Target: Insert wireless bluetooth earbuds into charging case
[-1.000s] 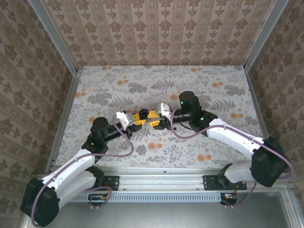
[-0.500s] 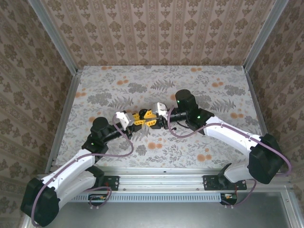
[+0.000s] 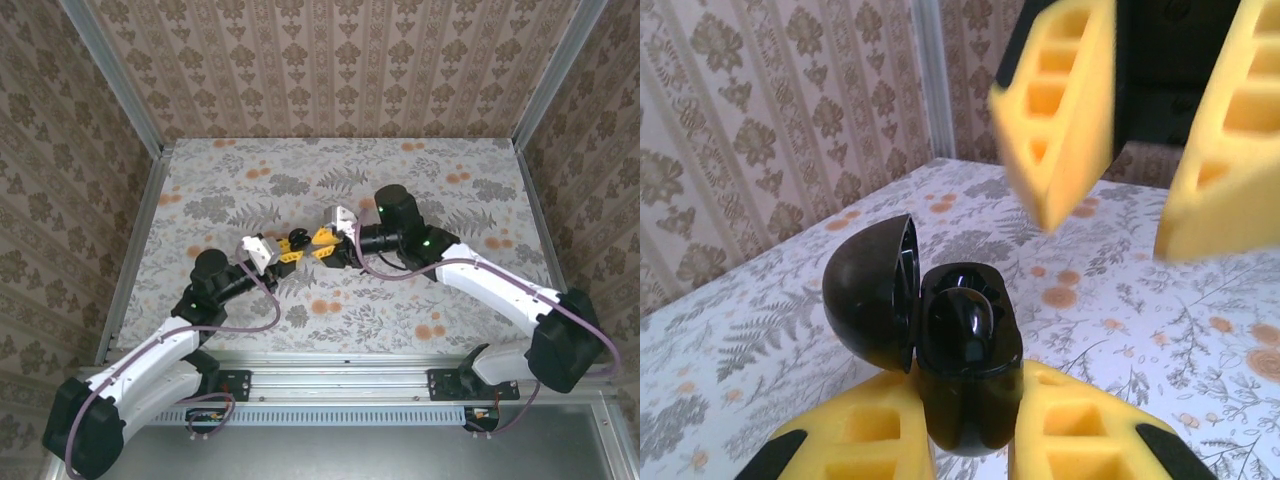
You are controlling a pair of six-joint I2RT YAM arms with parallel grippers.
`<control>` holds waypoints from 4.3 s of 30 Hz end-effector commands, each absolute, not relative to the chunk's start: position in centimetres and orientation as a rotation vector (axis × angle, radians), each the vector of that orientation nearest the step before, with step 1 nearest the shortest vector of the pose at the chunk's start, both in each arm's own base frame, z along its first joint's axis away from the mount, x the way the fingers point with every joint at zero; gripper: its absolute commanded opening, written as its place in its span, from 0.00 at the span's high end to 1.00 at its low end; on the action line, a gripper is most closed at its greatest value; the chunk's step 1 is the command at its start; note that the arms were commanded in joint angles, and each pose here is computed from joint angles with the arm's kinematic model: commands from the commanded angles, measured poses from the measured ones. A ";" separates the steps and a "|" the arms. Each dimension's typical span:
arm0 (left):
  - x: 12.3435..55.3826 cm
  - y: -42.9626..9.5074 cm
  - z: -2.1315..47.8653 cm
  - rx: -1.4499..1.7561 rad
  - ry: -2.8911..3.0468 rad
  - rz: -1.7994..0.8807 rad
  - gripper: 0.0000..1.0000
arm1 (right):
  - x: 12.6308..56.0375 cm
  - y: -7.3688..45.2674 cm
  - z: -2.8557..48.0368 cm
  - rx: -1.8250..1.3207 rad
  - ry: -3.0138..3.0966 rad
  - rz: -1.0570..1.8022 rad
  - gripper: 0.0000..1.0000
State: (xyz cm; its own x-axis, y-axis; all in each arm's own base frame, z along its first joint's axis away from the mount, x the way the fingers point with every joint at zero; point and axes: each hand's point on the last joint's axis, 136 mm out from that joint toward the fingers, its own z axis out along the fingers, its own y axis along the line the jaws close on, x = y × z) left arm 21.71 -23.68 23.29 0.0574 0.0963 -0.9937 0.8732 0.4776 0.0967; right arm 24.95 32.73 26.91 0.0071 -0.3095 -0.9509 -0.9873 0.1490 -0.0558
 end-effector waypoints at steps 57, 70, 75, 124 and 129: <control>23.4 -20.8 20.0 0.863 1.584 -0.508 0.94 | 30.5 20.2 2.5 1.083 3.206 0.392 0.60; 23.4 -20.6 19.9 0.860 1.590 -0.500 0.94 | 30.1 20.7 0.7 1.073 3.246 0.376 0.67; 23.5 -20.5 19.9 0.859 1.592 -0.492 0.94 | 30.5 20.1 0.5 1.034 3.249 0.308 0.72; 24.3 -24.3 13.4 0.879 1.686 -0.738 0.95 | 32.5 28.4 16.1 0.277 2.358 0.872 0.84; 24.0 -24.3 13.7 0.881 1.674 -0.751 0.95 | 32.5 30.5 17.2 0.230 2.316 0.934 0.84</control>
State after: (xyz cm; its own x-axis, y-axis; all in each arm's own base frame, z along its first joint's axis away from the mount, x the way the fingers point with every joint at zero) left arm 24.52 -23.75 12.30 -0.2048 0.2280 -0.9519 0.8262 0.5617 -0.0432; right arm 31.86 29.52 15.67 -0.8233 0.3474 -0.4489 -0.0324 0.7608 0.6482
